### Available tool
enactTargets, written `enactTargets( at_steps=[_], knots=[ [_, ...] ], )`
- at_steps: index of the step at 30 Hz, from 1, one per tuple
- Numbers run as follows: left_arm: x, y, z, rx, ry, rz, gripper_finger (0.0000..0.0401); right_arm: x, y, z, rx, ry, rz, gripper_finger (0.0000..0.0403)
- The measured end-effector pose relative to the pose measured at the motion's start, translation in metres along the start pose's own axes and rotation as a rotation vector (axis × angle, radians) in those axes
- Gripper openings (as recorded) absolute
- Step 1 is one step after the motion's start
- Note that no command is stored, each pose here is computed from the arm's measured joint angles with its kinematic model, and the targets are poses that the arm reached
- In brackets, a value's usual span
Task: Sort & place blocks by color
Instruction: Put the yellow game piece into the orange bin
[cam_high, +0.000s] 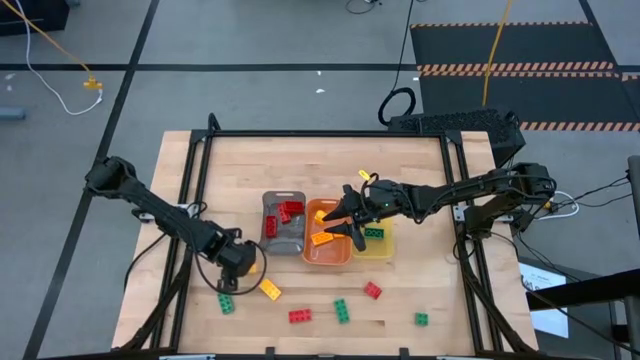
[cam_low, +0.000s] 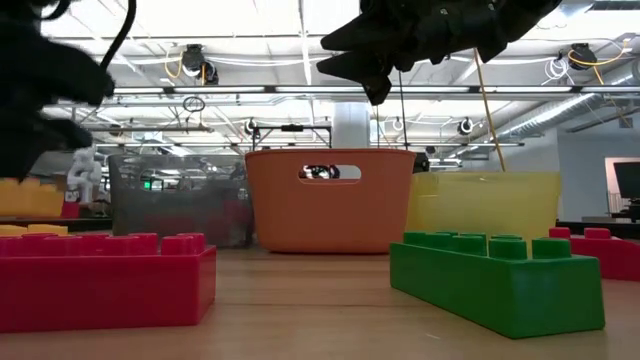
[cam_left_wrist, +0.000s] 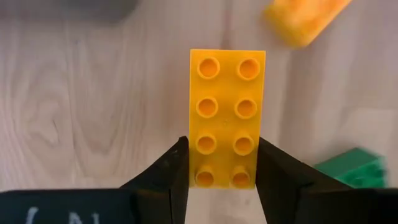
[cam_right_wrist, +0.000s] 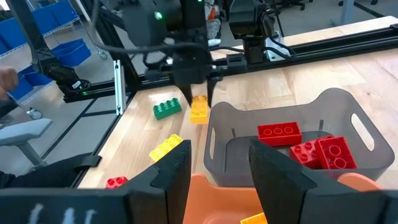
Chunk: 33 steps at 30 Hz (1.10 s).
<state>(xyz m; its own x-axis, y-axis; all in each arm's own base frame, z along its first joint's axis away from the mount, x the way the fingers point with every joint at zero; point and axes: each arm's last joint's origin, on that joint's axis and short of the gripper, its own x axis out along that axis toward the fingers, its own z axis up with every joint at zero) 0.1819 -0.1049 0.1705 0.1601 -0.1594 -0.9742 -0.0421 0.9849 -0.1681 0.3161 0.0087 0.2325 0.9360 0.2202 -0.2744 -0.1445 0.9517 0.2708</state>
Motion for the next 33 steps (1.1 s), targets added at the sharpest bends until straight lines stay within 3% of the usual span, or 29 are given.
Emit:
enactTargets(
  at_steps=[8, 13, 18, 22, 25, 30, 33],
  knots=[
    [-0.043, -0.020, 0.031, 0.065, -0.143, -0.028, 0.0140, 0.000, 0.000, 0.000, -0.001, -0.002, 0.000, 0.0153],
    [-0.075, -0.018, 0.059, 0.109, -0.350, 0.076, 0.0140, -0.006, 0.003, 0.007, -0.016, -0.037, 0.008, 0.0153],
    [-0.095, 0.000, 0.082, 0.143, -0.488, 0.178, 0.0140, -0.018, 0.010, 0.021, -0.041, -0.105, 0.025, 0.0153],
    [-0.086, 0.025, 0.108, 0.101, -0.583, 0.196, 0.0140, -0.029, 0.021, 0.031, -0.056, -0.158, 0.058, 0.0153],
    [-0.070, 0.039, 0.127, 0.106, -0.566, 0.160, 0.0140, -0.037, 0.030, 0.036, -0.086, -0.184, 0.084, 0.0153],
    [-0.054, 0.047, 0.157, 0.098, -0.609, 0.123, 0.0143, -0.047, 0.044, 0.042, -0.126, -0.207, 0.124, 0.0153],
    [-0.047, 0.047, 0.169, 0.095, -0.590, 0.128, 0.0172, -0.050, 0.050, 0.041, -0.149, -0.199, 0.137, 0.0153]
  ],
)
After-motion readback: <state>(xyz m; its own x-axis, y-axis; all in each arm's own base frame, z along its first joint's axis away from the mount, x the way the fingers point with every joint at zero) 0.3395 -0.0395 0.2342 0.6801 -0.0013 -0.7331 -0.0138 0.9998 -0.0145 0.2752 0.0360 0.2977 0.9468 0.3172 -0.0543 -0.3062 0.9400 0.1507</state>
